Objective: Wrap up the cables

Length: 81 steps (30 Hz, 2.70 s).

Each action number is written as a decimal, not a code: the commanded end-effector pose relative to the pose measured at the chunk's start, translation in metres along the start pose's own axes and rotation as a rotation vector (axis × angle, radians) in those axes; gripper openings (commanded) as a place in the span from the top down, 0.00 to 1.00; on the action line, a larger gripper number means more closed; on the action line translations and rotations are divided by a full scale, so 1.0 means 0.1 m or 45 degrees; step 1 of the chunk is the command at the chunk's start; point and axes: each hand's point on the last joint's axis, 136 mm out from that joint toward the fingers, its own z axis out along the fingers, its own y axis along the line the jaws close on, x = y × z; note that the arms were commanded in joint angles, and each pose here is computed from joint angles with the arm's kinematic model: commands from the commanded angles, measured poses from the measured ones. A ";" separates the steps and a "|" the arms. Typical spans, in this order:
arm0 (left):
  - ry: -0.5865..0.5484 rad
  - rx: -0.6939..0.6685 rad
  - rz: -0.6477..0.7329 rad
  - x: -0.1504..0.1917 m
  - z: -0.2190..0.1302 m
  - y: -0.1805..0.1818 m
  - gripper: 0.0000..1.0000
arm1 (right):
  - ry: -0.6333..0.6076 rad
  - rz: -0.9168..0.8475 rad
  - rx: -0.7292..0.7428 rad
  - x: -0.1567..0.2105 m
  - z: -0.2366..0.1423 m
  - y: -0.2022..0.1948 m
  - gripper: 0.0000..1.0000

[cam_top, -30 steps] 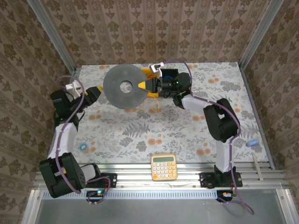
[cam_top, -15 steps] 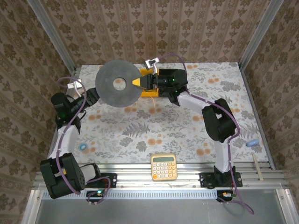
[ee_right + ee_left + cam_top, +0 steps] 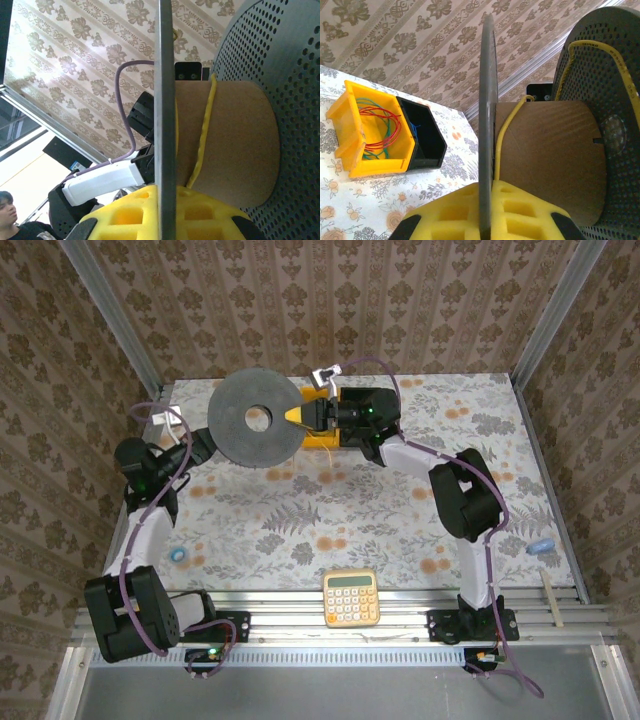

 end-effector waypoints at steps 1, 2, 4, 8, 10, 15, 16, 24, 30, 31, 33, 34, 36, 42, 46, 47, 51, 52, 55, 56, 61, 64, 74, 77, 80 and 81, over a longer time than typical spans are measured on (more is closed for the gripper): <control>-0.024 0.019 0.060 -0.17 0.03 -0.15 1.00 | -0.111 -0.102 0.058 -0.25 -0.04 0.05 0.84; -0.034 0.002 0.058 -0.23 0.02 -0.17 1.00 | -0.114 -0.100 0.126 -0.25 -0.10 -0.04 0.77; -0.054 -0.045 0.059 -0.34 0.00 -0.20 1.00 | -0.097 -0.120 0.268 -0.20 -0.22 -0.17 0.63; -0.092 -0.104 0.096 -0.59 -0.03 -0.36 1.00 | -0.050 -0.183 0.490 -0.08 -0.47 -0.27 0.41; -0.116 -0.117 0.101 -0.71 -0.04 -0.43 1.00 | -0.050 -0.202 0.548 -0.06 -0.60 -0.28 0.36; -0.191 -0.174 0.084 -0.95 -0.07 -0.49 1.00 | -0.110 -0.222 0.696 0.06 -0.94 -0.36 0.30; -0.209 -0.185 0.082 -0.98 -0.08 -0.50 1.00 | -0.119 -0.224 0.722 0.10 -0.98 -0.38 0.30; -0.362 -0.224 0.080 -1.25 -0.13 -0.69 1.00 | -0.378 -0.173 0.842 0.23 -1.09 -0.59 0.28; -0.437 -0.270 0.063 -1.28 -0.18 -0.74 1.00 | -0.538 -0.201 0.797 0.22 -0.85 -0.67 0.29; -0.447 -0.278 0.059 -1.28 -0.18 -0.74 1.00 | -0.569 -0.212 0.790 0.21 -0.83 -0.67 0.29; -0.472 -0.295 0.041 -1.26 -0.21 -0.73 1.00 | -0.645 -0.256 0.777 0.18 -0.78 -0.64 0.29; -0.484 -0.300 0.031 -1.26 -0.22 -0.73 1.00 | -0.665 -0.276 0.771 0.17 -0.75 -0.62 0.29; -0.505 -0.309 0.009 -1.24 -0.23 -0.72 1.00 | -0.677 -0.305 0.769 0.15 -0.67 -0.61 0.29; -0.543 -0.325 -0.042 -1.21 -0.25 -0.68 1.00 | -0.717 -0.315 0.766 0.06 -0.54 -0.71 0.30; -0.532 -0.318 -0.056 -1.17 -0.21 -0.69 1.00 | -0.751 -0.325 0.749 -0.03 -0.50 -0.74 0.30; -0.527 -0.316 -0.058 -1.16 -0.19 -0.69 1.00 | -0.753 -0.326 0.744 -0.06 -0.48 -0.75 0.30; -0.514 -0.310 -0.064 -1.13 -0.15 -0.71 1.00 | -0.758 -0.323 0.714 -0.14 -0.38 -0.80 0.31; -0.512 -0.308 -0.065 -1.12 -0.14 -0.71 1.00 | -0.757 -0.320 0.709 -0.15 -0.36 -0.81 0.31; -0.507 -0.305 -0.069 -1.10 -0.11 -0.72 1.00 | -0.761 -0.315 0.697 -0.18 -0.30 -0.84 0.33; -0.505 -0.300 -0.067 -1.10 -0.11 -0.74 1.00 | -0.764 -0.312 0.697 -0.19 -0.29 -0.86 0.34; -0.499 -0.290 -0.065 -1.10 -0.07 -0.77 1.00 | -0.786 -0.314 0.695 -0.25 -0.27 -0.90 0.40; -0.495 -0.282 -0.063 -1.09 -0.05 -0.79 1.00 | -0.792 -0.314 0.692 -0.27 -0.26 -0.92 0.46; -0.488 -0.265 -0.051 -1.08 -0.03 -0.86 1.00 | -0.821 -0.309 0.739 -0.29 -0.35 -0.99 0.91; -0.492 -0.272 -0.048 -1.08 -0.03 -0.86 1.00 | -0.796 -0.296 0.769 -0.25 -0.39 -1.01 1.00; -0.496 -0.291 -0.041 -1.09 -0.04 -0.84 1.00 | -0.693 -0.263 0.820 -0.14 -0.40 -1.04 1.00; -0.498 -0.301 -0.036 -1.10 -0.04 -0.83 1.00 | -0.627 -0.248 0.846 -0.07 -0.38 -1.05 1.00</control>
